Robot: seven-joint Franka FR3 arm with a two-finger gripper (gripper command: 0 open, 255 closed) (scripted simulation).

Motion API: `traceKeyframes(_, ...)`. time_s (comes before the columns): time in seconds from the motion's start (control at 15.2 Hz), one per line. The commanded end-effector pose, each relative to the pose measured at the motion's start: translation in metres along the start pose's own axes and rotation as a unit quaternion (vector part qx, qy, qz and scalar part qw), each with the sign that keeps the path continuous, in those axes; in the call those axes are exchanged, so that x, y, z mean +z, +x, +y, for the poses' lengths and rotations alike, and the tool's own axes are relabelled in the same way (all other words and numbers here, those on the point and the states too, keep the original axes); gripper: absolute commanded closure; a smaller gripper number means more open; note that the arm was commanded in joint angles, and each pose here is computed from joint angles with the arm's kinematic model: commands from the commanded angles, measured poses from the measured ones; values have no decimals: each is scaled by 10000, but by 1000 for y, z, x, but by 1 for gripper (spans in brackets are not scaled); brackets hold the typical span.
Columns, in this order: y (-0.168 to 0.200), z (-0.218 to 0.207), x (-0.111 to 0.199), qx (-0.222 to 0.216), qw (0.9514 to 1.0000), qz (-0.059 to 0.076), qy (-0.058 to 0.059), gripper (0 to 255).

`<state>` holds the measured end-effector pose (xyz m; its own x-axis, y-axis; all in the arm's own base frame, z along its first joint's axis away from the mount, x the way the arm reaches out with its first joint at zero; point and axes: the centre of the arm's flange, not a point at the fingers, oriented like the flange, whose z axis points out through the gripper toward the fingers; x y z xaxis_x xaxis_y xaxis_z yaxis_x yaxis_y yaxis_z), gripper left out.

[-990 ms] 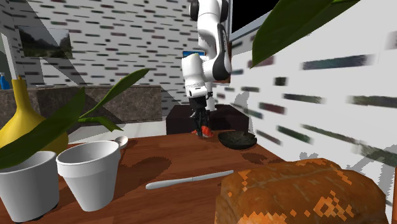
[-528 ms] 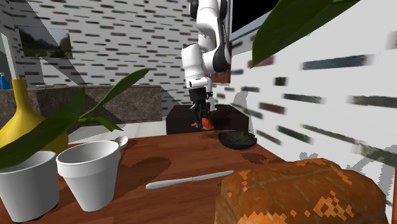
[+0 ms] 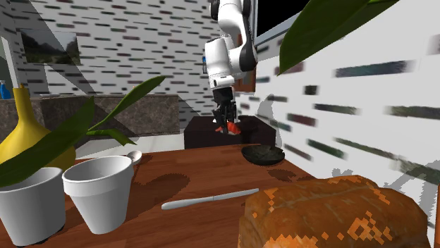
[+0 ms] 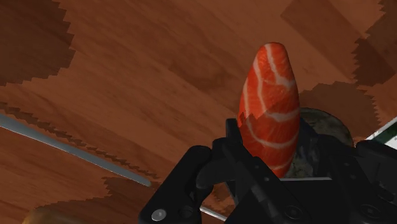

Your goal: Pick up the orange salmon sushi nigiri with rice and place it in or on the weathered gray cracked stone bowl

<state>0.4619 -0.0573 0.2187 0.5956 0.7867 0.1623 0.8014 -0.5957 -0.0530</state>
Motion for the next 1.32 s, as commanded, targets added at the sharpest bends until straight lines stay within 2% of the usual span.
traceKeyframes(0.0, 23, -11, 4, 4, 10000, 0, 1, 255)
traceKeyframes(0.59, 125, -68, 26, 4, 10000, 0, 1, 255)
traceKeyframes(1.25, 116, -66, 78, 4, 10000, 0, 1, 255)
